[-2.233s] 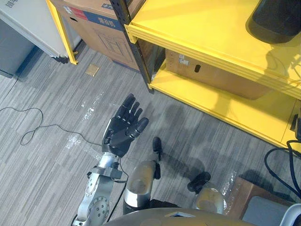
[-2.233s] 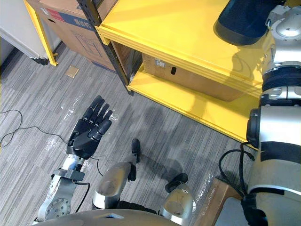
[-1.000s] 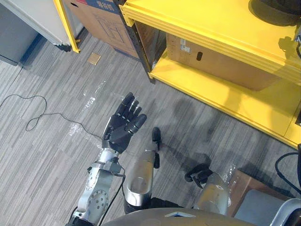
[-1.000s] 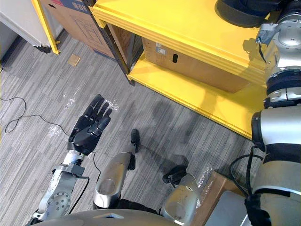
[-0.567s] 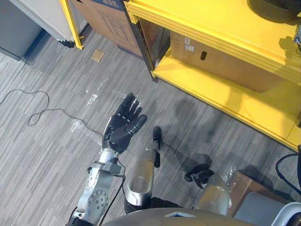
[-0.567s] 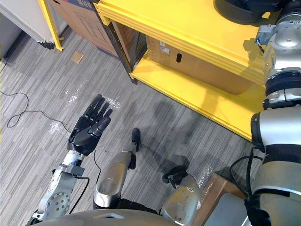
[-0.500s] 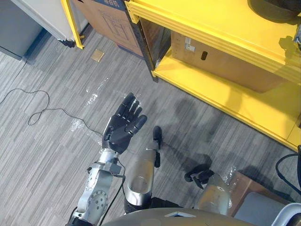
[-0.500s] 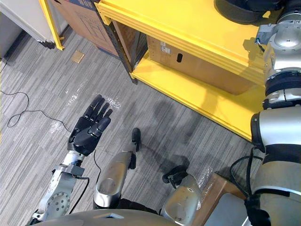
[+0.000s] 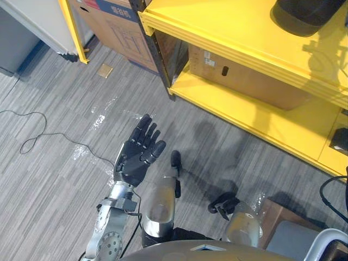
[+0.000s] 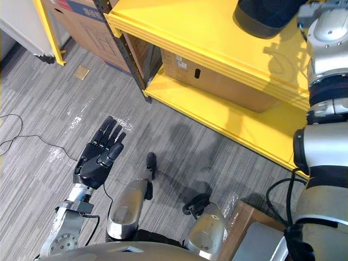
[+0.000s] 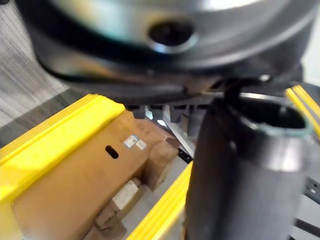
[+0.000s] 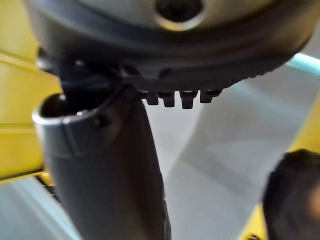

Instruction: Walk over and take three plastic housings, then place them on the shelf

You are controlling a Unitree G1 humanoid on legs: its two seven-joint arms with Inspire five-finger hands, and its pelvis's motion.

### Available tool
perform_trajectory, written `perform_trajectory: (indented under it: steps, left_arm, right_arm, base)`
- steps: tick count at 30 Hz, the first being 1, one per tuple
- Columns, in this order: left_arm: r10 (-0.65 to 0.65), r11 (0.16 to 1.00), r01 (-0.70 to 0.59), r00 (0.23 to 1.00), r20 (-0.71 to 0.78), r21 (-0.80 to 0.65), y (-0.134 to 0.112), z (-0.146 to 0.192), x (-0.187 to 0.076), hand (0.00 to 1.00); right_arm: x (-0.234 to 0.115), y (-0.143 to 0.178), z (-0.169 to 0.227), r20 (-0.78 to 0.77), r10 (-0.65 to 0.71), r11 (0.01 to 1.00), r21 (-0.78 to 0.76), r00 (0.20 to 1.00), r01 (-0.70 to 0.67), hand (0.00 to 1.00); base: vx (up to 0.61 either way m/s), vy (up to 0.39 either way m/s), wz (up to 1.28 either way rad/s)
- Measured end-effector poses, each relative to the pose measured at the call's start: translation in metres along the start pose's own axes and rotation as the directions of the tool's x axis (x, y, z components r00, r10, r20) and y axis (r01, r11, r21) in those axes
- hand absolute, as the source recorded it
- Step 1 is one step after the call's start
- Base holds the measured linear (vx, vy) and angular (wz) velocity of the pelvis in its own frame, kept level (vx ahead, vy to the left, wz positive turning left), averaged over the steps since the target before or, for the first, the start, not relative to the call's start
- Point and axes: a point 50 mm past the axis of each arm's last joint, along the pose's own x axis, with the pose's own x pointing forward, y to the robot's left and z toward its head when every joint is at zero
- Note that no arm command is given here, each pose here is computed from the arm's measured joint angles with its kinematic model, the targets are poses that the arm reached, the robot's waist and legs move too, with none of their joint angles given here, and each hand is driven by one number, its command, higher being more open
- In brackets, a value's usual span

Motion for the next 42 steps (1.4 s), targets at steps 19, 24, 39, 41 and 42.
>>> perform_trajectory:
  steps: [19, 24, 39, 41, 42]
  left_arm:
    - [0.09, 0.945, -0.225, 0.877, 0.471, 0.237, -0.013, 0.095, 0.005, 1.0]
    - [-0.011, 0.924, -0.172, 0.882, 0.472, 0.342, -0.025, 0.101, 0.003, 1.0]
    - [0.189, 0.839, -0.281, 0.953, 0.235, 0.465, 0.006, 0.044, 0.07, 1.0]
    - [0.261, 0.818, -0.359, 0.928, 0.267, 0.449, 0.015, 0.047, 0.074, 1.0]
    - [0.277, 0.811, -0.385, 0.916, 0.291, 0.441, 0.015, 0.051, 0.076, 1.0]
  right_arm:
    - [-0.249, 0.045, -0.056, -0.366, 0.358, 0.907, 0.356, 0.859, -0.226, 1.0]
    - [-0.293, 0.032, -0.058, -0.478, 0.368, 0.9, 0.397, 0.798, -0.177, 1.0]
    - [-0.355, 0.013, -0.044, -0.542, 0.533, 0.802, 0.569, 0.65, -0.182, 1.0]
    - [-0.36, 0.011, -0.046, -0.555, 0.541, 0.793, 0.588, 0.632, -0.162, 1.0]
    - [-0.363, 0.011, -0.047, -0.563, 0.542, 0.792, 0.591, 0.623, -0.155, 1.0]
  base:
    - [0.08, 0.02, -0.11]
    - [0.0, 0.004, -0.3]
    - [0.01, 0.006, -0.43]
    - [0.0, -0.001, -0.27]
    - [-0.01, 0.0, -0.29]
